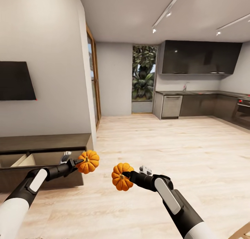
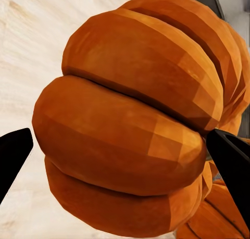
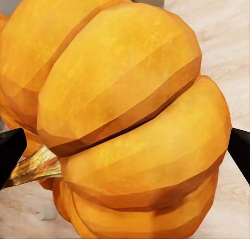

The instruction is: Place each of the two pumpkins and all three candles from the living room inside a cabinet in the living room (use any cabinet), then make sure every cabinet is closed, and position the cauldron so it is next to a table in the living room.

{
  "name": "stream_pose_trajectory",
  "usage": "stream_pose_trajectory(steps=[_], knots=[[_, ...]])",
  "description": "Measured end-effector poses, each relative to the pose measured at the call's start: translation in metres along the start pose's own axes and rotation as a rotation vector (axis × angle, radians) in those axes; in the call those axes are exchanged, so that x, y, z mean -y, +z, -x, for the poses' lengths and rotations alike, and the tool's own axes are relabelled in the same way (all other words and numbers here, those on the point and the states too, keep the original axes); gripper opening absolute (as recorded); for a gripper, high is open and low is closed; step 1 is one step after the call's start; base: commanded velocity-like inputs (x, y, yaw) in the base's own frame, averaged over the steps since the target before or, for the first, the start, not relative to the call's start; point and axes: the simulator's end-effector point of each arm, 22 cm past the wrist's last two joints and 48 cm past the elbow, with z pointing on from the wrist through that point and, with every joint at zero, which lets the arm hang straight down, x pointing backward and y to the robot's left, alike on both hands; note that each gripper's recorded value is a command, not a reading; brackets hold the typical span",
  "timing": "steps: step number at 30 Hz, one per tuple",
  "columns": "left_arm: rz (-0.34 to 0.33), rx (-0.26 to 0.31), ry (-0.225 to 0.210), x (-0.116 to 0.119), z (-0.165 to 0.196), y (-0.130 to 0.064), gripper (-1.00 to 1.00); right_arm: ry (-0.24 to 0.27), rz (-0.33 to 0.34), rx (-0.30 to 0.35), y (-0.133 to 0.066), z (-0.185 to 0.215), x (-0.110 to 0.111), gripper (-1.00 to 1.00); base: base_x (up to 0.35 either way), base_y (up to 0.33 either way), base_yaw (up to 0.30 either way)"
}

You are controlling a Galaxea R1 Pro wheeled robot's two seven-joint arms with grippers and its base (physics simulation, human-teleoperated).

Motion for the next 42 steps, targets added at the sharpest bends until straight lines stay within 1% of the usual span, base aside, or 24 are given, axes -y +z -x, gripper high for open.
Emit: stream_pose_trajectory(steps=[2, 6, 9, 13, 21, 36, 42], knots=[[0.003, 0.004, -0.003, -0.003, 0.001, 0.000, -1.00, 0.001, -0.002, -0.002, 0.001, -0.001, 0.001, -1.00, 0.025, 0.003, 0.104], [-0.003, 0.028, -0.028, -0.006, 0.009, -0.004, -1.00, 0.006, -0.005, -0.007, 0.003, -0.003, 0.004, -1.00, 0.009, 0.001, 0.104], [-0.002, 0.032, -0.036, -0.009, 0.009, -0.003, -1.00, 0.008, -0.008, -0.010, 0.004, -0.004, 0.006, -1.00, 0.002, 0.000, 0.105], [-0.004, 0.027, -0.047, -0.006, 0.011, -0.004, -1.00, 0.013, -0.009, -0.015, 0.003, -0.002, 0.005, -1.00, 0.001, 0.000, 0.105], [0.002, 0.015, -0.056, -0.011, 0.007, -0.001, -1.00, 0.020, -0.014, -0.025, 0.007, -0.006, 0.010, -1.00, 0.000, 0.000, 0.105], [0.019, -0.003, -0.074, -0.003, 0.015, -0.005, -1.00, 0.035, -0.020, -0.042, 0.001, 0.004, 0.000, -1.00, 0.000, 0.000, 0.103], [0.023, -0.007, -0.078, 0.003, 0.018, -0.007, -1.00, 0.034, -0.012, -0.035, -0.004, 0.013, -0.009, -1.00, 0.000, 0.000, 0.026]])
